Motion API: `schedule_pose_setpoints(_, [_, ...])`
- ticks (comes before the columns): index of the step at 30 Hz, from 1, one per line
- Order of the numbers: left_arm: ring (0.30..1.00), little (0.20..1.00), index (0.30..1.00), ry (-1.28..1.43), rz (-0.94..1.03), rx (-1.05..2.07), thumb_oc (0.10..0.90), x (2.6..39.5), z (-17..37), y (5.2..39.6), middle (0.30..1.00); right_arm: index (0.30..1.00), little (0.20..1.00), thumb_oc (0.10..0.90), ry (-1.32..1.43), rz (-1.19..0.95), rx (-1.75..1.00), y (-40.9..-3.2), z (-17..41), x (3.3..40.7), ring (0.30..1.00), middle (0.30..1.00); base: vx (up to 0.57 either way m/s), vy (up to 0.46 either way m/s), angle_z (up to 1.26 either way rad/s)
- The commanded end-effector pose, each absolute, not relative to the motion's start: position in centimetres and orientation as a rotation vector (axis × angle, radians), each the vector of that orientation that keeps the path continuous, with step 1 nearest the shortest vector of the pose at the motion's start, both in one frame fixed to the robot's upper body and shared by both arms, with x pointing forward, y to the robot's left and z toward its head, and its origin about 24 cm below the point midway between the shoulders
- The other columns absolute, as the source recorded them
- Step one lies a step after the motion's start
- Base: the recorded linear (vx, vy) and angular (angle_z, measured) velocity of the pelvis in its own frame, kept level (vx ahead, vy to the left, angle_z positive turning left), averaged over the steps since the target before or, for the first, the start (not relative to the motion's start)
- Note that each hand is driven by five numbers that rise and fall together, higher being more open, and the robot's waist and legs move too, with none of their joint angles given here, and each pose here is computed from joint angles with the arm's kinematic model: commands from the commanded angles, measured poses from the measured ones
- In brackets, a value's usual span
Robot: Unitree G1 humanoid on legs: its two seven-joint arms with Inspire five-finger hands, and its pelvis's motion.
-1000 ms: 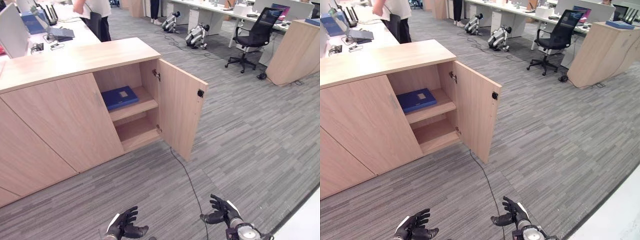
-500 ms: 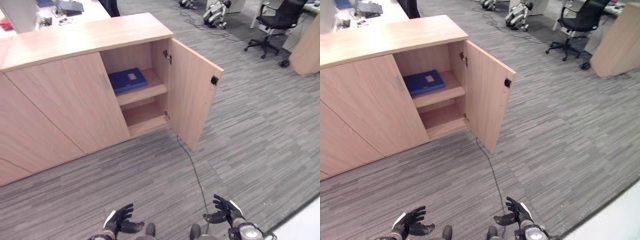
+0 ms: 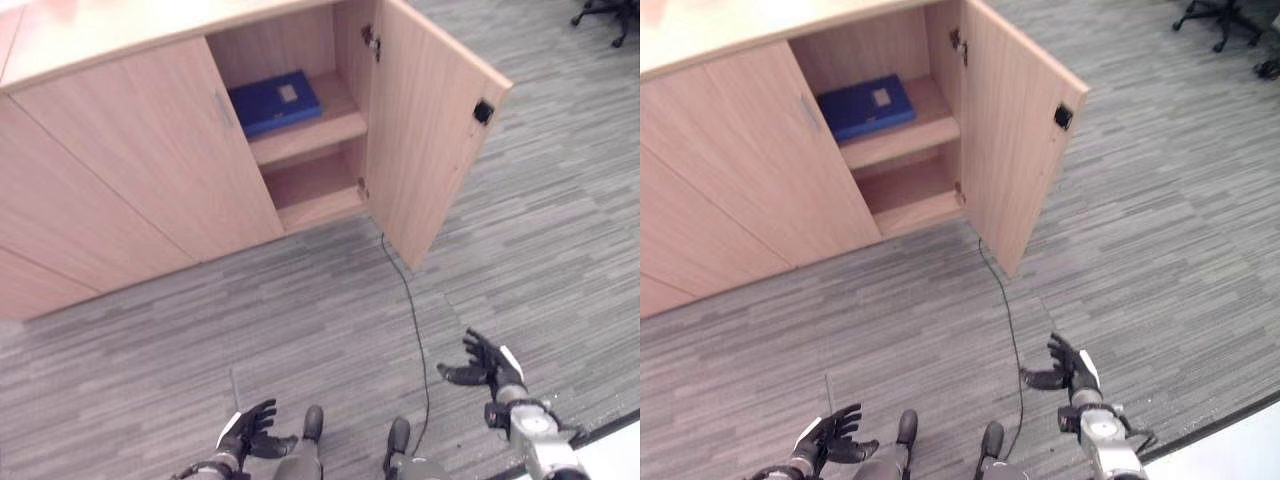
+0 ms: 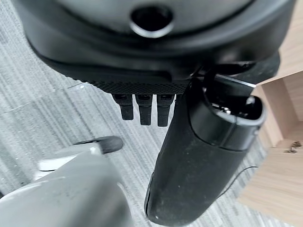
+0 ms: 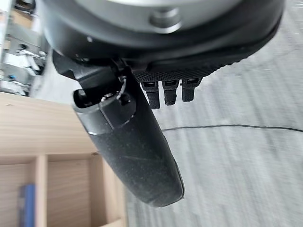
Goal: Put the empty folder in the office cabinet
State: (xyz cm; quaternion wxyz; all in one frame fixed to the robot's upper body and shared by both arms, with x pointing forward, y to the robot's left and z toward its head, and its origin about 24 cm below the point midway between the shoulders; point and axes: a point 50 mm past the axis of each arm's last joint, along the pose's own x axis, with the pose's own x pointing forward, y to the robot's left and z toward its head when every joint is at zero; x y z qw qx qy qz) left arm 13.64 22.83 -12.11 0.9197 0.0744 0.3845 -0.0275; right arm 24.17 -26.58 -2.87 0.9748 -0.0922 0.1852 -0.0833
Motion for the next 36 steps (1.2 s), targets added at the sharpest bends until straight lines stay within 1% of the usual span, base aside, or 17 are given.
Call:
schedule_pose_setpoints(1, [0.900,0.900,0.900,0.698,-0.003,0.197,0.800,14.9,-10.6,24.9,0.900,0.900,0.900,0.800,0.109,-0.165,-0.153,-25.8,1.6,26.5,0.900,0.900,0.07,0.086,-0.12])
schedule_pose_setpoints(6, [0.900,0.900,0.900,0.717,0.001,0.203,0.800,14.4,-10.8,25.2,0.900,0.900,0.900,0.800,-0.091,-0.254,-0.054,-26.5,5.6,27.5,0.900,0.900,0.12,0.089,0.00])
schedule_pose_setpoints(9, [0.900,0.900,0.900,0.689,-0.031,0.223,0.800,14.8,-10.3,25.3,0.900,0.900,0.900,0.800,-0.277,-0.327,-0.110,-28.4,10.6,28.9,0.900,0.900,0.06,0.020,0.05])
schedule_pose_setpoints(12, [0.900,0.900,0.900,0.663,-0.095,0.252,0.800,15.6,-9.8,25.0,0.900,0.900,0.900,0.800,-0.447,-0.434,-0.168,-31.3,17.3,31.0,0.900,0.900,0.06,0.004,0.07])
schedule_pose_setpoints(13, [0.900,0.900,0.900,0.645,-0.129,0.276,0.800,15.9,-9.3,25.1,0.900,0.900,0.900,0.800,-0.545,-0.522,-0.202,-33.6,22.5,31.7,0.900,0.900,0.01,0.016,0.11])
schedule_pose_setpoints(14, [0.900,0.900,0.900,0.642,-0.129,0.273,0.800,16.1,-9.3,25.0,0.900,0.900,0.900,0.800,-0.549,-0.520,-0.203,-33.7,22.7,31.8,0.900,0.900,0.02,0.008,0.15])
schedule_pose_setpoints(16, [0.900,0.900,0.900,0.624,-0.158,0.292,0.800,16.3,-8.8,25.3,0.900,0.900,0.900,0.800,-0.573,-0.638,-0.211,-37.0,26.5,31.4,0.900,0.900,0.02,-0.009,0.21])
schedule_pose_setpoints(18, [0.900,0.900,0.900,0.603,-0.185,0.292,0.800,16.8,-8.2,25.3,0.900,0.900,0.900,0.800,-0.541,-0.747,-0.185,-40.2,29.4,30.7,0.900,0.900,0.02,-0.018,0.20])
schedule_pose_setpoints(20, [0.900,0.900,0.900,0.604,-0.202,0.296,0.800,16.9,-8.0,25.5,0.900,0.900,0.900,0.800,-0.506,-0.838,-0.133,-42.6,30.8,29.5,0.900,0.900,0.04,-0.020,0.20])
schedule_pose_setpoints(22, [0.900,0.900,0.900,0.607,-0.212,0.295,0.800,16.9,-8.0,25.5,0.900,0.900,0.900,0.800,-0.496,-0.884,-0.080,-43.9,31.8,28.5,0.900,0.900,0.03,-0.024,0.28])
schedule_pose_setpoints(24, [0.900,0.900,0.900,0.615,-0.217,0.289,0.800,16.8,-8.0,25.5,0.900,0.900,0.900,0.800,-0.521,-0.906,-0.032,-44.4,33.3,27.8,0.900,0.900,0.03,-0.021,0.22])
schedule_pose_setpoints(28, [0.900,0.900,0.900,0.636,-0.239,0.293,0.800,16.2,-8.2,25.5,0.900,0.900,0.900,0.800,-0.521,-0.910,-0.052,-44.2,35.3,27.7,0.900,0.900,0.03,-0.008,0.04])
schedule_pose_setpoints(36, [0.900,0.900,0.900,0.675,-0.251,0.306,0.800,15.5,-8.9,25.6,0.900,0.900,0.900,0.800,-0.590,-0.796,-0.124,-40.3,39.4,29.9,0.900,0.900,0.01,0.001,0.04])
